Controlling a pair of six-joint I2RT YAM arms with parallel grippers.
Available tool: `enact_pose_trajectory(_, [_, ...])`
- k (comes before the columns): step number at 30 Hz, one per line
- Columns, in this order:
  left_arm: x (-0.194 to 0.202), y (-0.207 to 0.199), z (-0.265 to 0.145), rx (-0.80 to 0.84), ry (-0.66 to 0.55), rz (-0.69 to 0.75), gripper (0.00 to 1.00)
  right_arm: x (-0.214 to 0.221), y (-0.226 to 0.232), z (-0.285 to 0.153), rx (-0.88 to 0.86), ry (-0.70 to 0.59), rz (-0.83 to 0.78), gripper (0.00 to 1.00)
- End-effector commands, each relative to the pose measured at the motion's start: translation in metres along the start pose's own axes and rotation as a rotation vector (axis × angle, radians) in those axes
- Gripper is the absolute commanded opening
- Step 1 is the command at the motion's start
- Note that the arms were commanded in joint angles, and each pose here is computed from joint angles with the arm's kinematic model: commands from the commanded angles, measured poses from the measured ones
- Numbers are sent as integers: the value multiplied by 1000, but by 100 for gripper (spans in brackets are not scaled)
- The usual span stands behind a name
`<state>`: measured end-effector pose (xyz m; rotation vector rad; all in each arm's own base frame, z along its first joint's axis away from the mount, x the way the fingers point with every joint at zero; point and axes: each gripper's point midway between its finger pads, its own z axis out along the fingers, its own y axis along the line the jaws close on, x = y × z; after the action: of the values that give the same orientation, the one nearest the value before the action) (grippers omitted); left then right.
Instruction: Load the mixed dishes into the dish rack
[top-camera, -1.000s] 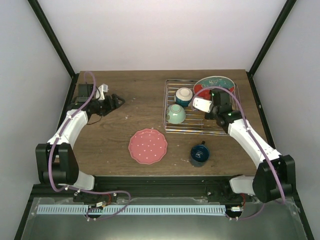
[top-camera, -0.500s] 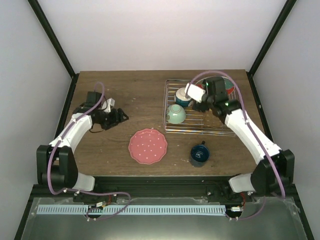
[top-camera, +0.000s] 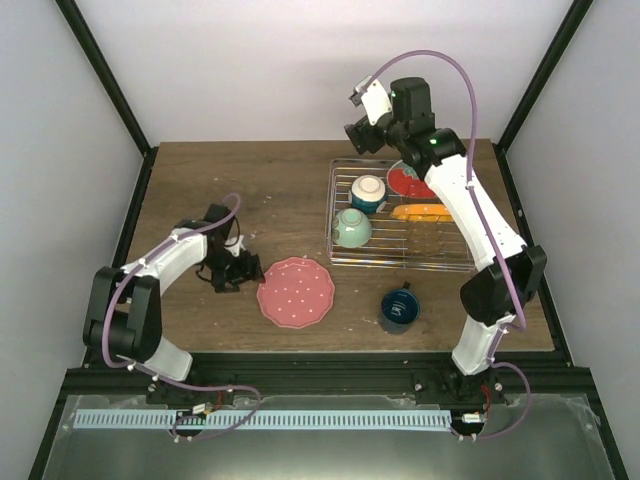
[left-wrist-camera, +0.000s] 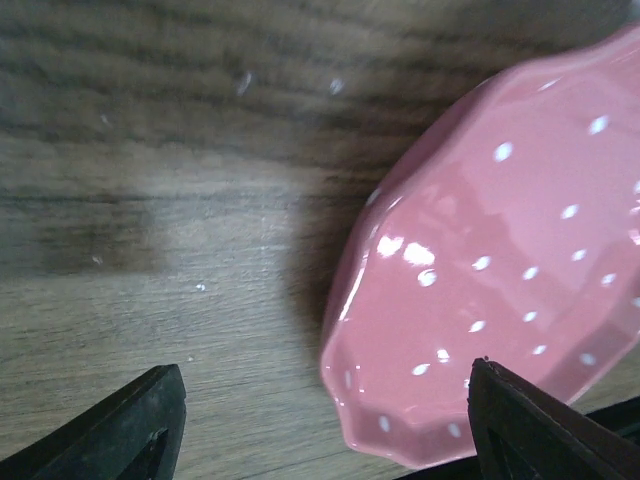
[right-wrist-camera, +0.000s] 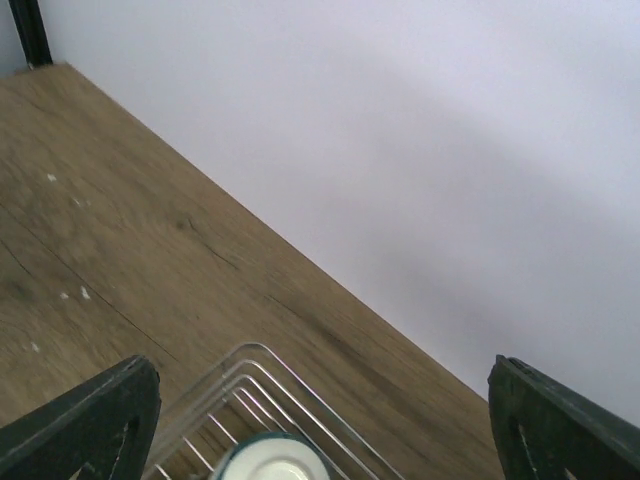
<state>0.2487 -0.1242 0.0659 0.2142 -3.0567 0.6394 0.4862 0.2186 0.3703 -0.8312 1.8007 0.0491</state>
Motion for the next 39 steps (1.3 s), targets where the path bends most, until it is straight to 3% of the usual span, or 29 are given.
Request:
enact_pose_trajectory(1, [14, 13, 16, -112, 54, 25, 79, -16, 7, -13, -49, -24, 151, 91])
enact_pose_trajectory(11, [19, 11, 45, -294, 80, 134, 78, 4, 18, -26, -68, 11, 195, 90])
enact_pose_trajectory(18, [21, 8, 59, -403, 91, 183, 53, 6, 17, -41, -42, -11, 162, 90])
enact_pose_trajectory(24, [24, 8, 57, -410, 81, 176, 23, 15, 19, -41, -33, 1, 149, 90])
enact_pose_trajectory(30, [27, 7, 50, -400, 67, 171, 1, 22, 18, -39, -21, 18, 137, 90])
enact_pose_trajectory(34, [30, 3, 37, -327, 55, 175, 0, 28, 18, -38, -9, 30, 124, 91])
enact_pose_trajectory(39, [18, -9, 3, -115, -27, 99, 0, 27, 24, -38, -44, 25, 146, 91])
